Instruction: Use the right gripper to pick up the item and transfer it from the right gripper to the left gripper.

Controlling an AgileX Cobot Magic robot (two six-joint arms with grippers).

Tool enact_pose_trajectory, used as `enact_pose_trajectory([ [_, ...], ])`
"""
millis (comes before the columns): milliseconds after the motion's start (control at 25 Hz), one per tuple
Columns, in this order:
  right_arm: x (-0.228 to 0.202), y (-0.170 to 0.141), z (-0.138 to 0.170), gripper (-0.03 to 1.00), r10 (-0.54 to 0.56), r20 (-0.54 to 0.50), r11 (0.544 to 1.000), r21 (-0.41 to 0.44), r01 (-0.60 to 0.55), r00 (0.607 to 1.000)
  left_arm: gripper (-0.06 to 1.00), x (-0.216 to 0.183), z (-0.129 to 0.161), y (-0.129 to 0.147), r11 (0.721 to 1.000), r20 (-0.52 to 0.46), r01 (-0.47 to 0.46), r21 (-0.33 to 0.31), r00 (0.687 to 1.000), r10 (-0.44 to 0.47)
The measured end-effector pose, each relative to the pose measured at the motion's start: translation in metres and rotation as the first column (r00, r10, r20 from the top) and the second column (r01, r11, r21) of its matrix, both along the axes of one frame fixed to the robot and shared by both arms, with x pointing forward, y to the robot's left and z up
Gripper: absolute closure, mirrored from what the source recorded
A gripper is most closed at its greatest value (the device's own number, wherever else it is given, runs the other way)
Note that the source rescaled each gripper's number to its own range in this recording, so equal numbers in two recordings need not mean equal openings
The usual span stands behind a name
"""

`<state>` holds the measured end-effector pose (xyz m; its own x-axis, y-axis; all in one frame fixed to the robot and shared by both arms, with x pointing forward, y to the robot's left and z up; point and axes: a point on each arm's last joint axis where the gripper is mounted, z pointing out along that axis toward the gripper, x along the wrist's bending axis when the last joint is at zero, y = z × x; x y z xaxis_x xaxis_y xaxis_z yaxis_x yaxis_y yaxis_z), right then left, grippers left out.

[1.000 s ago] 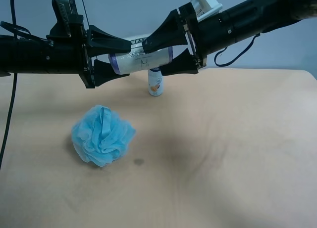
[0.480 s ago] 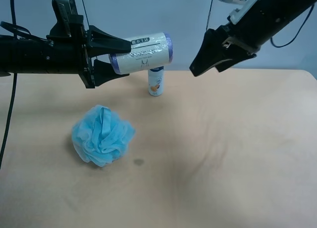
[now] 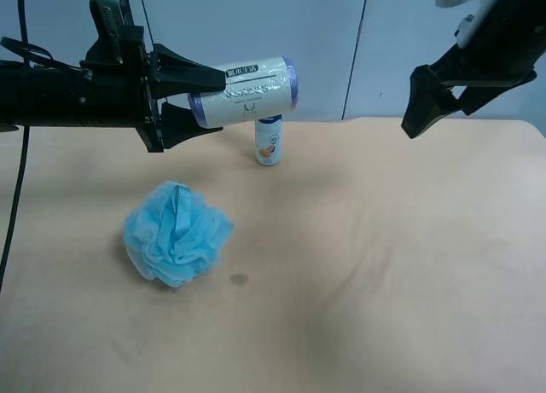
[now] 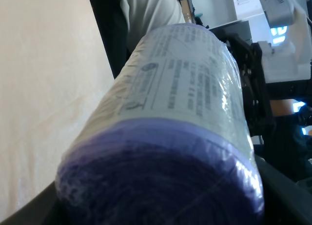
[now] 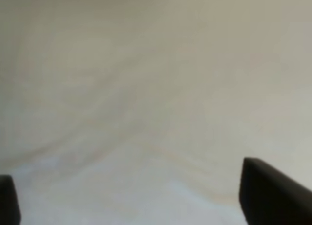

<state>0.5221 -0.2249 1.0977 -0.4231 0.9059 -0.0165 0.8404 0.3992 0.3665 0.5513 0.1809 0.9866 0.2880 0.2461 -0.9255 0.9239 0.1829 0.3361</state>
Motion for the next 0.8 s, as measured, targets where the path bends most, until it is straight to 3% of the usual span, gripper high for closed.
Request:
enact_pose_trajectory([
  [200,-0.017,-0.009,0.014,0.33,-0.041,0.064,0.999,-0.022,0.042,0.997,0.93,0.0,0.0,0.0,1.0,0.0,0.0,0.0,1.0,0.0],
  [440,-0.074,-0.024,0.012,0.33,-0.061,0.11,0.998,-0.015,0.063,0.992,0.93,0.0,0.0,0.0,1.0,0.0,0.0,0.0,1.0,0.0],
  [800,-0.173,-0.053,0.017,0.33,-0.116,0.348,0.993,0.027,0.114,0.93,0.93,-0.001,-0.001,0.0,1.0,0.001,0.006,0.006,1.0,-0.006],
])
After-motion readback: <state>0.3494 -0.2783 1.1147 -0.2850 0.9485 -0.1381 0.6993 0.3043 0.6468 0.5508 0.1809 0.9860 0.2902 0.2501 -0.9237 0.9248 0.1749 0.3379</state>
